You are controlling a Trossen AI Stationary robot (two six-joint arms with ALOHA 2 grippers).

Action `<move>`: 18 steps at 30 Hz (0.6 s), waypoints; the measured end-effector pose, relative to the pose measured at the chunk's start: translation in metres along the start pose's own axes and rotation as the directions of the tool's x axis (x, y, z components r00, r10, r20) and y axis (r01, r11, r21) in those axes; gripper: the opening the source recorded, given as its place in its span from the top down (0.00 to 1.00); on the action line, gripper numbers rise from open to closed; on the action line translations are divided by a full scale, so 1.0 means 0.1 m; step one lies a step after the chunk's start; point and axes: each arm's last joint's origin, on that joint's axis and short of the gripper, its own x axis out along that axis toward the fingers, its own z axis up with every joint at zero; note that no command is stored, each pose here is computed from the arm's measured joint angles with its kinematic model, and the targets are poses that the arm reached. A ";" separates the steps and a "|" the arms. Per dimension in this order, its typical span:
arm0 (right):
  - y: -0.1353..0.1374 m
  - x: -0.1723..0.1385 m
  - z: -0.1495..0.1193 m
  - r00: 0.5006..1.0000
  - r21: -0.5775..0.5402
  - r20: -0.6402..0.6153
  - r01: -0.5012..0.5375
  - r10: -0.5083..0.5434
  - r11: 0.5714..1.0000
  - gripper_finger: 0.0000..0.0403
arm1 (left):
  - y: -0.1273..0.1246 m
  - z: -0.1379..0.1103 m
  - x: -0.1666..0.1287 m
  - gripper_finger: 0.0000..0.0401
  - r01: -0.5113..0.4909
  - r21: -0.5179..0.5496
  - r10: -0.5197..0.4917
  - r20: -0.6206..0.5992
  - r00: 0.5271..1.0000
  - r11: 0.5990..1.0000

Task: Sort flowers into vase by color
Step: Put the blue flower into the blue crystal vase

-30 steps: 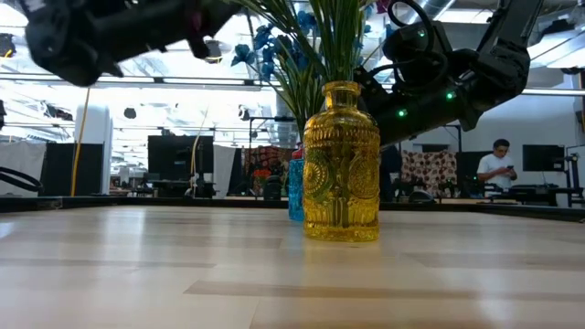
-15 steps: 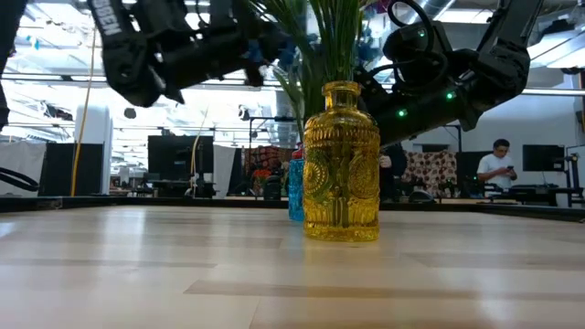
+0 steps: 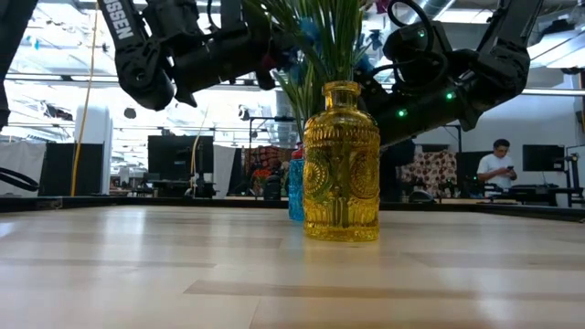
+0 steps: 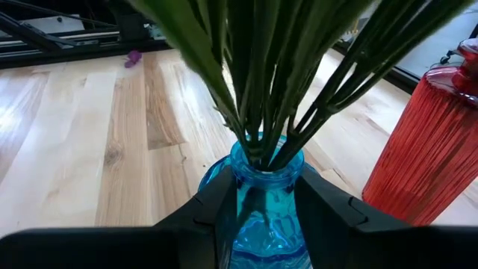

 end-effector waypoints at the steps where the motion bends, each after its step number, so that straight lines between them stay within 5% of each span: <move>1: 0.00 0.00 0.00 1.000 0.000 0.000 0.000 0.000 1.000 0.63 | 0.00 -0.02 -0.01 1.00 0.000 0.008 0.000 -0.005 1.000 1.000; 18: 0.00 0.00 0.00 1.000 0.000 -0.002 0.001 -0.001 1.000 0.63 | 0.06 -0.19 -0.03 1.00 -0.013 0.049 0.016 -0.060 0.998 0.999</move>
